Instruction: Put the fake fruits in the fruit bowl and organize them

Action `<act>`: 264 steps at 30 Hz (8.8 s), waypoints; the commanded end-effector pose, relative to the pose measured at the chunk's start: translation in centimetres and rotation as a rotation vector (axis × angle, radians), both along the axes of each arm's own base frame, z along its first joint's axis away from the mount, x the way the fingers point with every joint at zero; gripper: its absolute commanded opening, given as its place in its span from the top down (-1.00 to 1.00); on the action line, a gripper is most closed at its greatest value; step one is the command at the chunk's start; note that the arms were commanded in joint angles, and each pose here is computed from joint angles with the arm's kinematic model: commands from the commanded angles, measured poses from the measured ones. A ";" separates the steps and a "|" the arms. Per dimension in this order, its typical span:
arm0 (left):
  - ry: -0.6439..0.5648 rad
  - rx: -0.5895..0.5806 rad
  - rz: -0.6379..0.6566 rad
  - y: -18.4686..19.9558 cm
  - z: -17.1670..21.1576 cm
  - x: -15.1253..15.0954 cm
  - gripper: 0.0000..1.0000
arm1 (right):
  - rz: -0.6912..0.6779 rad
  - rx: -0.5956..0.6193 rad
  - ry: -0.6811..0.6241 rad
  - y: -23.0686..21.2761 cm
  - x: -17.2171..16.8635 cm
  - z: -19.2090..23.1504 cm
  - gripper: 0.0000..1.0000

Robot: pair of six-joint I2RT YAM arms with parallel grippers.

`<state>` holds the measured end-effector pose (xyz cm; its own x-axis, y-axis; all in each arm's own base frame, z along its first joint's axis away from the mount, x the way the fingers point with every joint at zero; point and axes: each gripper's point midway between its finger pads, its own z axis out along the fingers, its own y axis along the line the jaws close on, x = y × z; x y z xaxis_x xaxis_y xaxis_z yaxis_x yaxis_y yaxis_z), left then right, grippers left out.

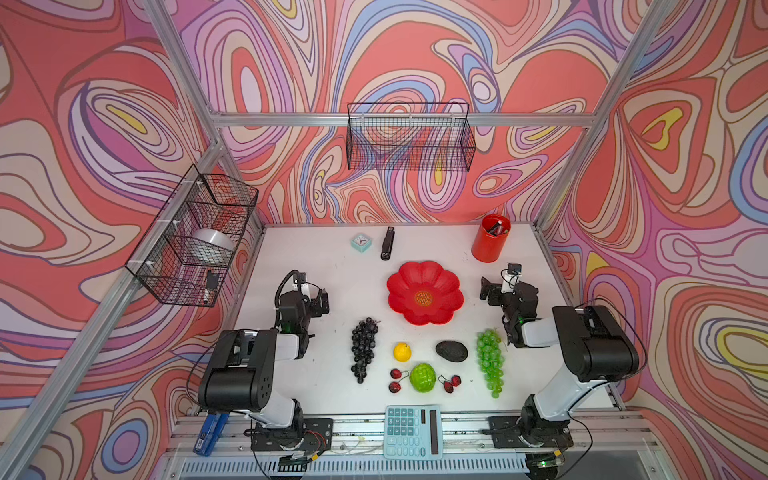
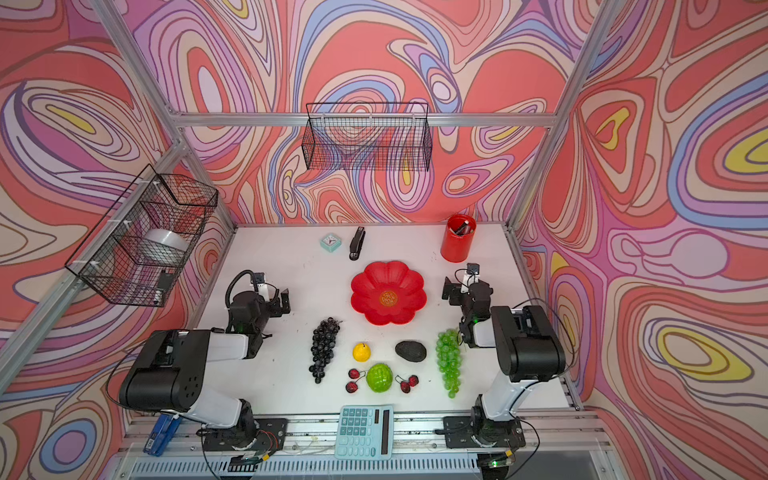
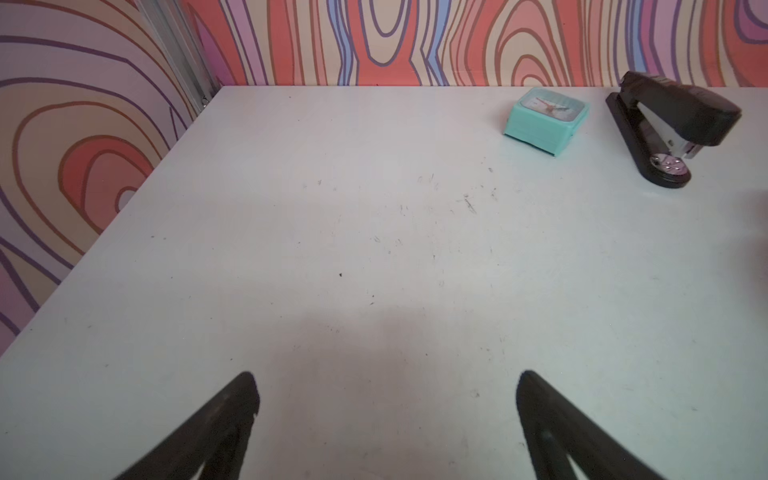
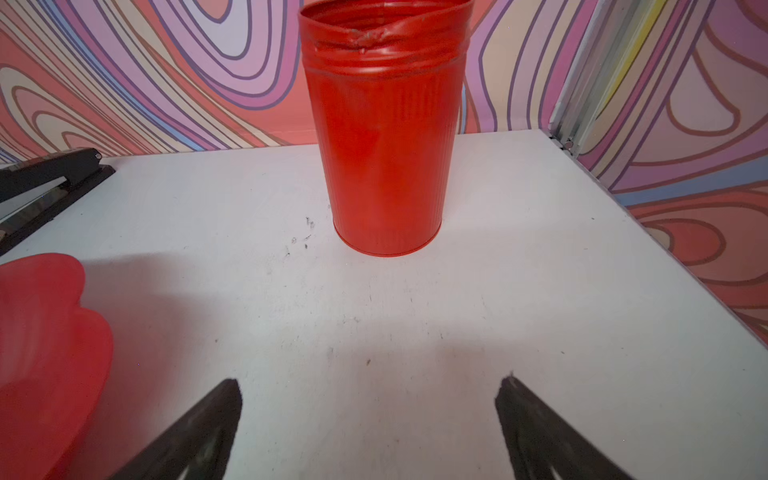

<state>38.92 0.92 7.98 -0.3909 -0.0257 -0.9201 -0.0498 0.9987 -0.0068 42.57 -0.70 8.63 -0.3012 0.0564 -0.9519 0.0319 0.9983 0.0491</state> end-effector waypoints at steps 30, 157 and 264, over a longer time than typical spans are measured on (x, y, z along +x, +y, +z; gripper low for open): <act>-0.028 -0.008 -0.027 -0.4 0.8 0.5 -1.00 | -0.002 0.003 -0.012 -0.1 0.4 0.5 -0.97; 0.633 -0.313 -0.114 -11.6 9.4 -7.7 -0.98 | 0.341 -0.169 0.948 20.2 -0.4 -2.0 0.32; 1.232 -0.069 -0.508 -29.6 -3.2 -18.7 0.26 | 0.275 -0.078 0.635 15.5 -8.0 7.7 -0.61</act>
<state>20.41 -29.17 3.30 -0.9302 0.3636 0.0497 0.3391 0.9035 -0.2619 34.15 14.68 15.80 -0.8062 -0.1513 -0.5720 -0.2184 0.9746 0.0499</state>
